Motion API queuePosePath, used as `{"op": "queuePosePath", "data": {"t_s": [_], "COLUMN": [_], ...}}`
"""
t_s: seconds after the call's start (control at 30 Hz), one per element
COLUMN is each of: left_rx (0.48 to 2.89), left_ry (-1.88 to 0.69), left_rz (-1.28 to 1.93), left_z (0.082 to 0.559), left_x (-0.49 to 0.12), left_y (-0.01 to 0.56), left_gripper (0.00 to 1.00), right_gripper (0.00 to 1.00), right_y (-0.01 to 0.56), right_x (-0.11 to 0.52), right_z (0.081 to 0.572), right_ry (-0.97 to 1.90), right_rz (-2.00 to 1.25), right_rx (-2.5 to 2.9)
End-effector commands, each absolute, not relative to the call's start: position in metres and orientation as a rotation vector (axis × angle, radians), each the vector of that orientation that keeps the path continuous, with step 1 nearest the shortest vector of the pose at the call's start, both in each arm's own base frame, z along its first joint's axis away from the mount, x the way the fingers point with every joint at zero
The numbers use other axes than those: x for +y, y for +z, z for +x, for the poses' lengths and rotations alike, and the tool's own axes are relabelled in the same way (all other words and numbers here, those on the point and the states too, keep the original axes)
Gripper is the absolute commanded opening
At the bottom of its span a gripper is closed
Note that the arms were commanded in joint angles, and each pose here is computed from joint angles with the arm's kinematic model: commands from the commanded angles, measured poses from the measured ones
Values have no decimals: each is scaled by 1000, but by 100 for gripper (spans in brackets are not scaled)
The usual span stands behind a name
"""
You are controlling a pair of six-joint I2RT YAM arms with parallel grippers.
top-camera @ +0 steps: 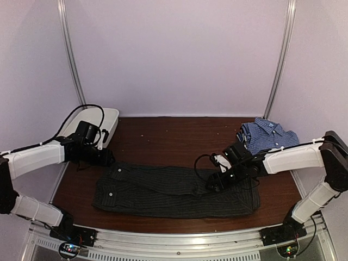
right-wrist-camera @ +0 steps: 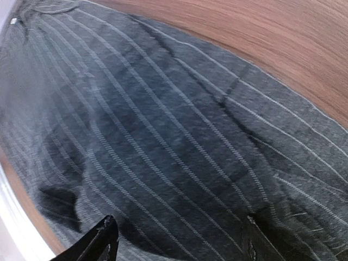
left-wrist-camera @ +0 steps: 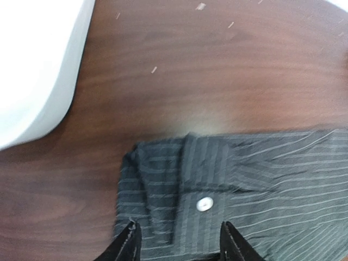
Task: Fold and stack the long sleeve shirts
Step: Rotate the rectangle-folded shirt at the center of the board.
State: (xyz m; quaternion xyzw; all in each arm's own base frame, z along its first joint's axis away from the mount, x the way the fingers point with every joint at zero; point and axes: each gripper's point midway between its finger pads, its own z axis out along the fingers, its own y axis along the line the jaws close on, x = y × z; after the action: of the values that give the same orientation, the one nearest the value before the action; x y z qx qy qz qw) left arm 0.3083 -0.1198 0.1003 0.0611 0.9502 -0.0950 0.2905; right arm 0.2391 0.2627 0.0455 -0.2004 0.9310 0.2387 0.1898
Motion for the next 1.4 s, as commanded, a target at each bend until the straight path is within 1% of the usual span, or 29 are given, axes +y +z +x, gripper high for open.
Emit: {"op": "queuePosePath", "data": {"t_s": [0.0, 0.13, 0.27, 0.33, 0.47, 0.67, 0.83, 0.93, 1.1, 1.13, 1.23, 1.37], "left_rx": [2301, 2219, 2258, 2304, 2327, 2372, 2408, 2421, 2394, 2386, 2366, 2361], "left_ry": [-518, -685, -700, -667, -656, -631, -575, -550, -531, -533, -536, -535], "left_rz": [236, 345, 433, 466, 483, 489, 465, 432, 380, 373, 366, 369], "left_z": [317, 306, 298, 295, 294, 288, 286, 285, 286, 286, 286, 286], "left_x": [-173, -226, -258, -263, -267, -261, -251, -244, -236, -236, -235, -234], "left_y": [148, 154, 129, 109, 87, 67, 54, 51, 60, 63, 71, 76], "left_gripper": [51, 50, 50, 50, 50, 51, 53, 57, 68, 74, 86, 95], "right_gripper": [79, 79, 78, 78, 78, 78, 78, 78, 79, 79, 79, 80], "right_y": [40, 35, 40, 49, 52, 22, 5, 2, 4, 5, 6, 13], "right_x": [245, 233, 222, 222, 212, 193, 194, 200, 215, 217, 224, 242], "right_z": [259, 269, 274, 270, 256, 244, 256, 272, 324, 340, 390, 464], "right_ry": [481, 376, 297, 332, 337, 266, 229, 213, 120, 82, -7, -125], "right_rz": [-476, -446, -415, -403, -361, -292, -281, -297, -360, -369, -393, -437], "right_rx": [2646, 2667, 2665, 2649, 2658, 2739, 2768, 2762, 2729, 2714, 2679, 2588]}}
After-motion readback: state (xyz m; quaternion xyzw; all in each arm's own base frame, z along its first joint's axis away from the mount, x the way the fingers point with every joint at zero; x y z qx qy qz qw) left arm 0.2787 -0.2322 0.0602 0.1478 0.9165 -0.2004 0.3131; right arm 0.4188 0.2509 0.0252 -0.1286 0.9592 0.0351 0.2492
